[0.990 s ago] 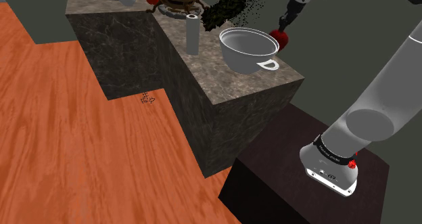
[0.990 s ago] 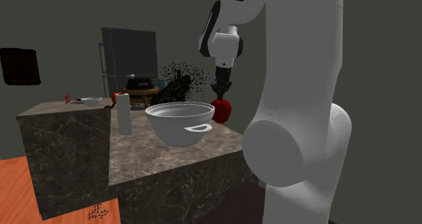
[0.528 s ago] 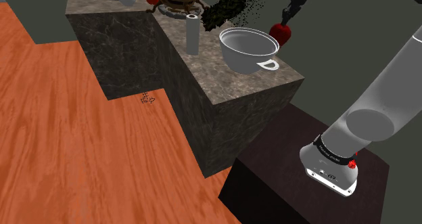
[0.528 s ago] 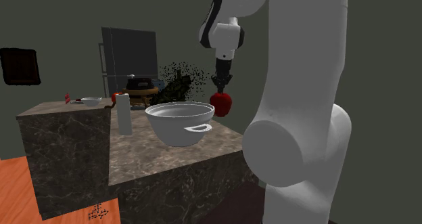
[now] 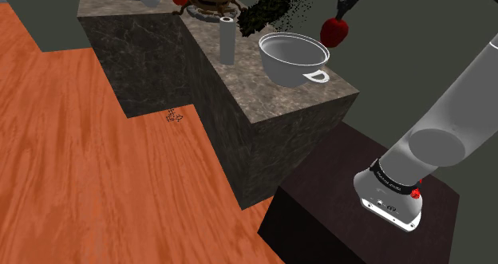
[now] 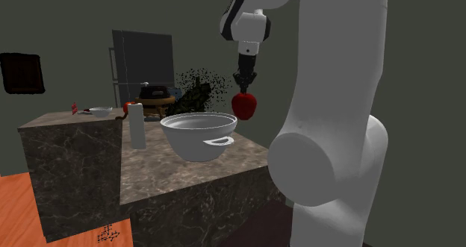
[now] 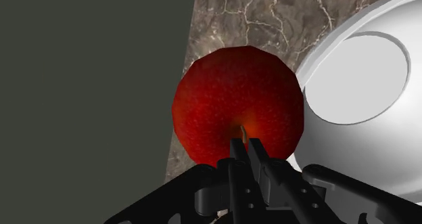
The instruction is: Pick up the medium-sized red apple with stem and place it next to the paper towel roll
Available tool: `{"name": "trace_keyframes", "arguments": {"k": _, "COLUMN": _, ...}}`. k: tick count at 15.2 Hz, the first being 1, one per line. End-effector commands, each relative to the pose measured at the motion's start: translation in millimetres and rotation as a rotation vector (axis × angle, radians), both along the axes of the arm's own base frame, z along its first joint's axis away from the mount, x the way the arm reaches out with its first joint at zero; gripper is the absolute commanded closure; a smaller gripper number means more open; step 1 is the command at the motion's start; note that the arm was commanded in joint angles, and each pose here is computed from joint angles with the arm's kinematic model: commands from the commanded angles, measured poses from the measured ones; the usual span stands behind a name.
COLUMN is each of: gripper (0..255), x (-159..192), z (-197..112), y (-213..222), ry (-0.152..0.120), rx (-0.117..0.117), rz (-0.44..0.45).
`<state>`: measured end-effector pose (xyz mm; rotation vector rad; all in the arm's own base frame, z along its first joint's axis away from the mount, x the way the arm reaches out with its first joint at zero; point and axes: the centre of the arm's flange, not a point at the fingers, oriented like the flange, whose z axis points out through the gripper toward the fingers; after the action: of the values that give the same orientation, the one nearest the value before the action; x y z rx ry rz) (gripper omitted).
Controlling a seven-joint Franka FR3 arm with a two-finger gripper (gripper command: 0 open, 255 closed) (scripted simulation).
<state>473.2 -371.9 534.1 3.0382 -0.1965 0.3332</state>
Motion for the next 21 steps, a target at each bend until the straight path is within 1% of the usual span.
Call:
{"name": "trace_keyframes", "arguments": {"k": 1, "gripper": 255, "x": 0, "z": 10, "y": 1, "ry": 0.0, "rx": 0.0, "rz": 0.0}}
{"name": "trace_keyframes", "arguments": {"k": 21, "gripper": 255, "x": 0, "z": 116, "y": 1, "ry": 0.0, "rx": 0.0, "rz": 0.0}}
